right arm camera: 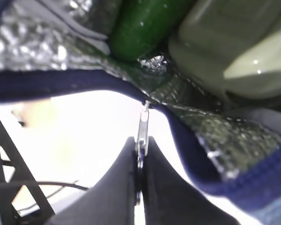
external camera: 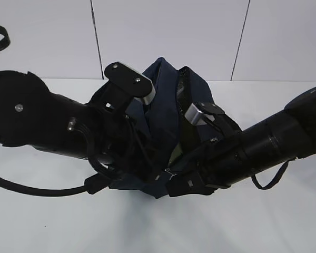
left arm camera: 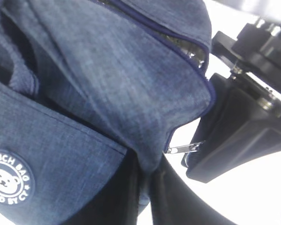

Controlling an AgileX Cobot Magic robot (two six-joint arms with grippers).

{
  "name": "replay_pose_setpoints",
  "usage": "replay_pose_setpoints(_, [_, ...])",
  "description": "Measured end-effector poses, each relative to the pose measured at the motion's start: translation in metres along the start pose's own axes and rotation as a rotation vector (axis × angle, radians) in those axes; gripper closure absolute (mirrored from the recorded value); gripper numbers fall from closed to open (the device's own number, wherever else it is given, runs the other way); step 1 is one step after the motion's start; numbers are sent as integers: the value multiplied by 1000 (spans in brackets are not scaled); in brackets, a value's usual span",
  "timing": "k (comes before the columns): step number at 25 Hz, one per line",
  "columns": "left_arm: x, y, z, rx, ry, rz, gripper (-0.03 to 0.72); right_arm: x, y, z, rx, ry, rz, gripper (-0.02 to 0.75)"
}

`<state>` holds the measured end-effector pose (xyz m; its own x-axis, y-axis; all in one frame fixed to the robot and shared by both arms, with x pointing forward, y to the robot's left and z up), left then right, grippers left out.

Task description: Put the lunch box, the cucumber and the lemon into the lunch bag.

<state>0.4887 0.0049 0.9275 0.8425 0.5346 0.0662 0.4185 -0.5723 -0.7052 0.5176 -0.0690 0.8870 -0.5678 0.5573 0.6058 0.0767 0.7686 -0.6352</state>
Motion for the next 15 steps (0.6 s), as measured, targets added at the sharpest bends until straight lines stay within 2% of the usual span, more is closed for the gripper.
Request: replay_pose_setpoints(15, [0,0,0,-1,-2,0,677,2,-12,-3,-3,-45,54,717])
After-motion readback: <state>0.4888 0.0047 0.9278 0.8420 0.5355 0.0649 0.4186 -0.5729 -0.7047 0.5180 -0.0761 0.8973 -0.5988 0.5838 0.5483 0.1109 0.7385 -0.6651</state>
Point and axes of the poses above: a point on each arm's last joint axis where the gripper is mounted, y pointing out along that axis toward the gripper, x along the wrist's bending axis when the last joint is at zero, z = x × y, the point moved 8 cm from there along y, pointing out along that axis toward the gripper, and after that the axes turned 10 degrees about y, right-handed, at the moved point
